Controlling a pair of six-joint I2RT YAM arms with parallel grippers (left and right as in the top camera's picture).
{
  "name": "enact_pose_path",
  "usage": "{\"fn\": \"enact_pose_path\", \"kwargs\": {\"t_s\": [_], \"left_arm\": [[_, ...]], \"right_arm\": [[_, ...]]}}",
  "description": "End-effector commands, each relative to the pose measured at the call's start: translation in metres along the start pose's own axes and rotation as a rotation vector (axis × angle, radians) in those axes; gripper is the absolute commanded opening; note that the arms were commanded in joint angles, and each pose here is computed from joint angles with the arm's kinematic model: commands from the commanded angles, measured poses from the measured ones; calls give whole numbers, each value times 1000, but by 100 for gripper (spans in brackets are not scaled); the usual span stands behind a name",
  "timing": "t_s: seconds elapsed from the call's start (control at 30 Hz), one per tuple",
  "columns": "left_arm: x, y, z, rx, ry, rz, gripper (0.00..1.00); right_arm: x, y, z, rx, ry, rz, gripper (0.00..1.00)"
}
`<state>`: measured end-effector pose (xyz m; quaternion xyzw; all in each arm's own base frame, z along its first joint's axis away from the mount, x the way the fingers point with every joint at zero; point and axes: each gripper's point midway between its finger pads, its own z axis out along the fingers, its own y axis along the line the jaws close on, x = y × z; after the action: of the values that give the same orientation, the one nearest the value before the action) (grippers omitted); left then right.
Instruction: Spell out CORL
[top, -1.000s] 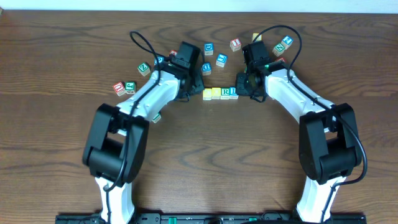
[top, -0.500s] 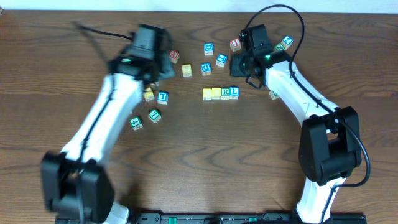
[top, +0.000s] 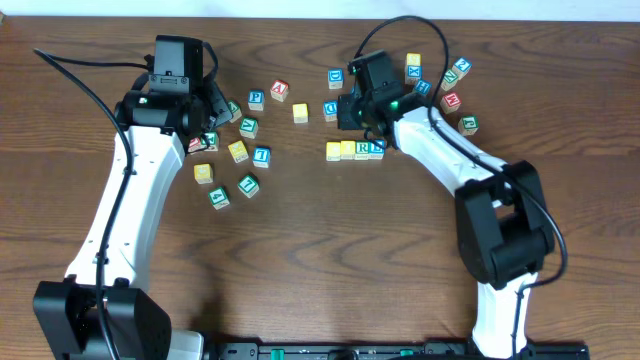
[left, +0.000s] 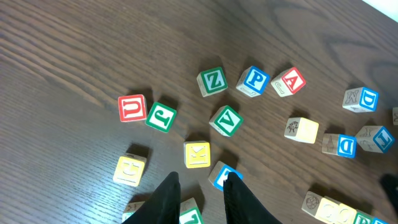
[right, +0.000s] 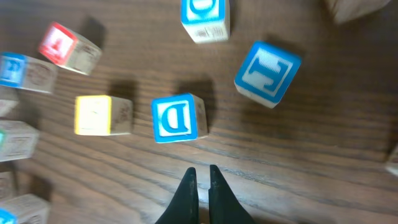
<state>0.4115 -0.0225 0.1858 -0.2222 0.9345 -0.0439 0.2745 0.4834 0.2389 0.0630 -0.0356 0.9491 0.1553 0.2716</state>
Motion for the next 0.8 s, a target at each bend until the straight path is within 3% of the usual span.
{"fn": "enact_pose_path", "kwargs": {"t_s": [0.0,0.77], "left_arm": [[2,5,3,-22,4,17,25],[2,5,3,-22,3,17,24]], "right_arm": [[6,1,11,2,16,14,2],[40,8,22,23,118,-12,1]]}}
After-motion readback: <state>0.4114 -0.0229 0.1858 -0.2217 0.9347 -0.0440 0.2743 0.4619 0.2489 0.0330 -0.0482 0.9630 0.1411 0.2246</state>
